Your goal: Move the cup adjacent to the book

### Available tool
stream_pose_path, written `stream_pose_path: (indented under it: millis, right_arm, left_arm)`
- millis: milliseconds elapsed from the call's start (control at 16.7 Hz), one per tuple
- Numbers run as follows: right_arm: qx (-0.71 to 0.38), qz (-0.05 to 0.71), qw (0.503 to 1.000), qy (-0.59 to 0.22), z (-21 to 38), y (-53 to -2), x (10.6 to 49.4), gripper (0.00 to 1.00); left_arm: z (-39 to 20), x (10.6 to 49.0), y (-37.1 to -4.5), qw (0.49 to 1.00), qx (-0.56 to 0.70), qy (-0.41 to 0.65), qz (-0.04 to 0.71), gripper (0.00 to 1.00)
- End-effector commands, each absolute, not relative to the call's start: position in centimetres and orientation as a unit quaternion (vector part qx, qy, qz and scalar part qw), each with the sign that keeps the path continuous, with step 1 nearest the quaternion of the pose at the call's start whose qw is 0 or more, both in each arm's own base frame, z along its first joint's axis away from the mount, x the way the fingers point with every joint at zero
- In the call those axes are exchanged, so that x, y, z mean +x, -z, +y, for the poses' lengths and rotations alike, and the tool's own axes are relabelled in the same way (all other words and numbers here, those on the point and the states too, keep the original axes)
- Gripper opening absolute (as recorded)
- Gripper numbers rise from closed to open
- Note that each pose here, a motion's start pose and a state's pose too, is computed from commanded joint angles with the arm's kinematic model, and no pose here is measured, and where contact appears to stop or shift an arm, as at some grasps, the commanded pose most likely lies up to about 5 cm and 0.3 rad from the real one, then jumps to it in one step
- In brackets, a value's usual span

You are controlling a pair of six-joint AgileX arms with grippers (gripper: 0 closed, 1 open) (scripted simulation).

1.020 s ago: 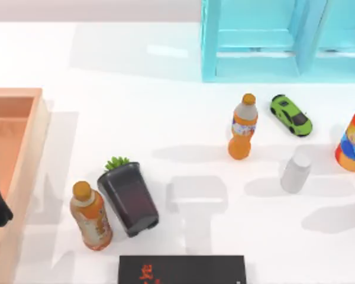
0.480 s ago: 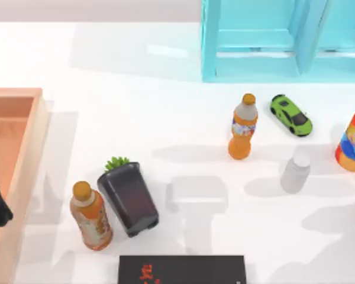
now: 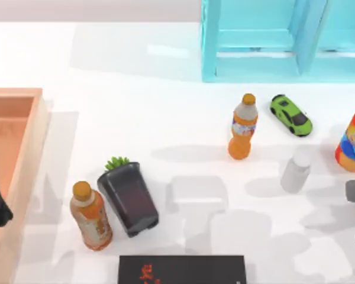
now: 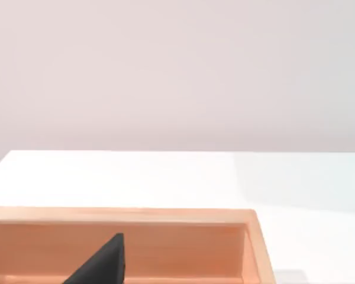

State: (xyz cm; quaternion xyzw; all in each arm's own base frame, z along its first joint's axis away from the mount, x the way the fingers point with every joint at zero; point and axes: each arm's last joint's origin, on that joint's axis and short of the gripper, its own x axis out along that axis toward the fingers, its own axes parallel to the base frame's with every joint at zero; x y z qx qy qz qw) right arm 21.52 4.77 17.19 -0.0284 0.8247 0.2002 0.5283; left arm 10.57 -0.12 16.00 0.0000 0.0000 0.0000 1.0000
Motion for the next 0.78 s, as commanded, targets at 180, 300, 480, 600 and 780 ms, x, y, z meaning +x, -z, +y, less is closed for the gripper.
stream_pose_path:
  millis: [180, 300, 480, 600, 780]
  right_arm:
    - [-0.021, 0.827, 0.553, -0.102, 9.7, -18.3, 21.5, 0.00]
    - [-0.016, 0.810, 0.583, -0.055, 12.9, -19.2, 21.1, 0.00]
    - [-0.004, 0.772, 0.635, -0.019, 17.1, -20.9, 20.1, 0.00]
    - [0.006, 0.746, 0.666, -0.011, 19.3, -21.9, 19.3, 0.00]
    - [0.018, 0.720, 0.693, -0.012, 21.2, -23.0, 18.4, 0.00]
  left_arm:
    - [-0.1, 10.6, -16.0, 1.000, 0.000, 0.000, 0.000, 1.00]
    - [-0.1, 10.6, -16.0, 1.000, 0.000, 0.000, 0.000, 1.00]
    - [-0.1, 10.6, -16.0, 1.000, 0.000, 0.000, 0.000, 1.00]
    - [-0.1, 10.6, -16.0, 1.000, 0.000, 0.000, 0.000, 1.00]
    - [-0.1, 10.6, -16.0, 1.000, 0.000, 0.000, 0.000, 1.00]
